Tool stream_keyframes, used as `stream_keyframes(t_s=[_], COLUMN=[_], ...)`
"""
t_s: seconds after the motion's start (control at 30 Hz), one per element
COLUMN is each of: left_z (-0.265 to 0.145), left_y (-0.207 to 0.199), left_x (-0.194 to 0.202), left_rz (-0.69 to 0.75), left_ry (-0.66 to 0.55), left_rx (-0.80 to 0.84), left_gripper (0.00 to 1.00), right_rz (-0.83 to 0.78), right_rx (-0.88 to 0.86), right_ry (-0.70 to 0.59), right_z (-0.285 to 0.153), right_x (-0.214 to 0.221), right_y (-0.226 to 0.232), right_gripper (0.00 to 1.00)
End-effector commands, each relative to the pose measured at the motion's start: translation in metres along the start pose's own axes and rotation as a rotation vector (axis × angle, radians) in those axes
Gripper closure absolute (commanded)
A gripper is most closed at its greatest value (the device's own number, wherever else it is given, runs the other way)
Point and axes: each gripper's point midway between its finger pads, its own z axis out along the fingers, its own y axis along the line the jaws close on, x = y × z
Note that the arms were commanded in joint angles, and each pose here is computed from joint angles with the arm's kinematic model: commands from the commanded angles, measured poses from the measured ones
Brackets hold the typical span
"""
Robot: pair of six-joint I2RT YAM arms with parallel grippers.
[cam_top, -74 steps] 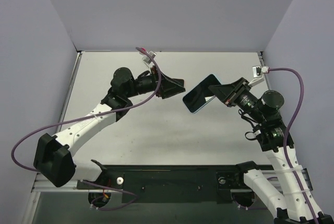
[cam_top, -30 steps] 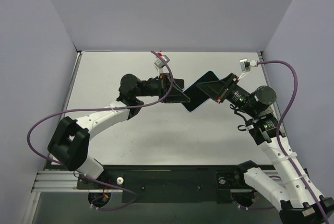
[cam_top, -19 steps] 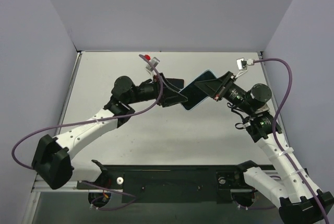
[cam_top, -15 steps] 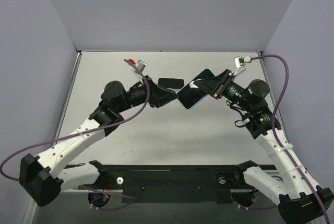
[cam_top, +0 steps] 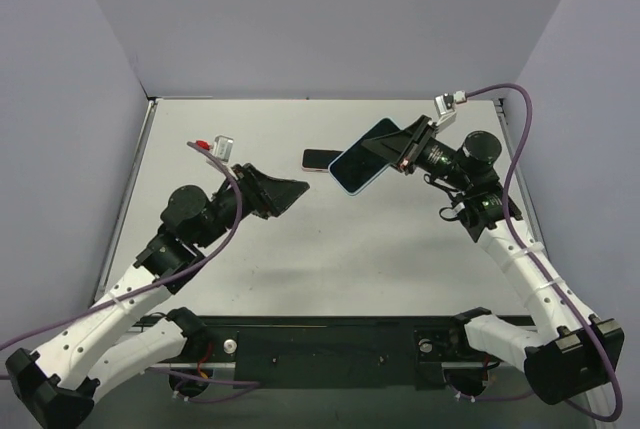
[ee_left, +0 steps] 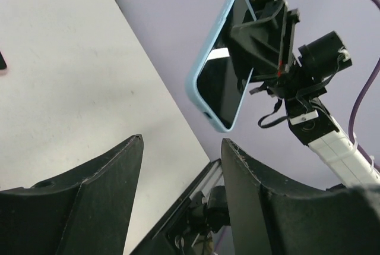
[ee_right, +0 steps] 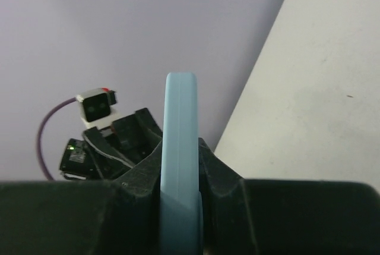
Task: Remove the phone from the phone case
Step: Adjust the phone, then remove the phone case from the phone.
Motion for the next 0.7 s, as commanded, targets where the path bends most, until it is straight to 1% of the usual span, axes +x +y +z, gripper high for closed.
stream_keyframes(t_s=[0.0,0.03,0.07,0.1,0.13,0.17,0.2,0.23,0.33,0.4,0.5,0.57,0.67], left_z=[0.005,0.008,0.008,0.01,0.01,0.011,0.01,0.01,0.003,-0.001,0.001,0.005,0.008], left_y=[-0.02,-0.012,-0.02,-0.018,-0.026,-0.03,-0.042,-0.047,-0.069,-0.073,-0.07,-0.065,-0.07], left_x=[0.014,0.02,0.02,0.023,0.022,0.028,0.024,0.028,0.023,0.022,0.019,0.02,0.019], left_rz=[-0.076,-0.101,-0.106,-0.116,-0.117,-0.135,-0.133,-0.15,-0.152,-0.155,-0.173,-0.196,-0.215], left_ry=[0.043,0.057,0.059,0.067,0.069,0.104,0.093,0.119,0.107,0.104,0.095,0.101,0.111], left_rx=[0.149,0.134,0.173,0.177,0.216,0.249,0.31,0.343,0.462,0.482,0.447,0.411,0.44], left_gripper=[0.35,0.35,0.35,0.35,0.36,0.36,0.36,0.36,0.35,0.34,0.34,0.35,0.4], right_rz=[0.005,0.013,0.035,0.04,0.054,0.053,0.066,0.061,0.035,0.015,-0.006,-0.016,-0.017], right_rx=[-0.331,-0.348,-0.379,-0.398,-0.417,-0.433,-0.439,-0.453,-0.418,-0.383,-0.383,-0.385,-0.373], right_ry=[-0.042,-0.037,-0.035,-0.029,-0.027,-0.026,-0.02,-0.017,-0.014,-0.006,0.015,0.017,0.021], right_z=[-0.009,-0.009,-0.009,-0.008,-0.008,-0.008,-0.007,-0.008,-0.006,-0.006,-0.008,-0.011,-0.011], right_x=[-0.015,-0.015,-0.015,-0.013,-0.013,-0.011,-0.009,-0.007,-0.002,0.003,0.011,0.014,0.017], right_y=[0.074,0.075,0.08,0.081,0.082,0.085,0.084,0.087,0.079,0.072,0.075,0.076,0.073], right_gripper=[1.0,1.0,1.0,1.0,1.0,1.0,1.0,1.0,1.0,1.0,1.0,1.0,1.0])
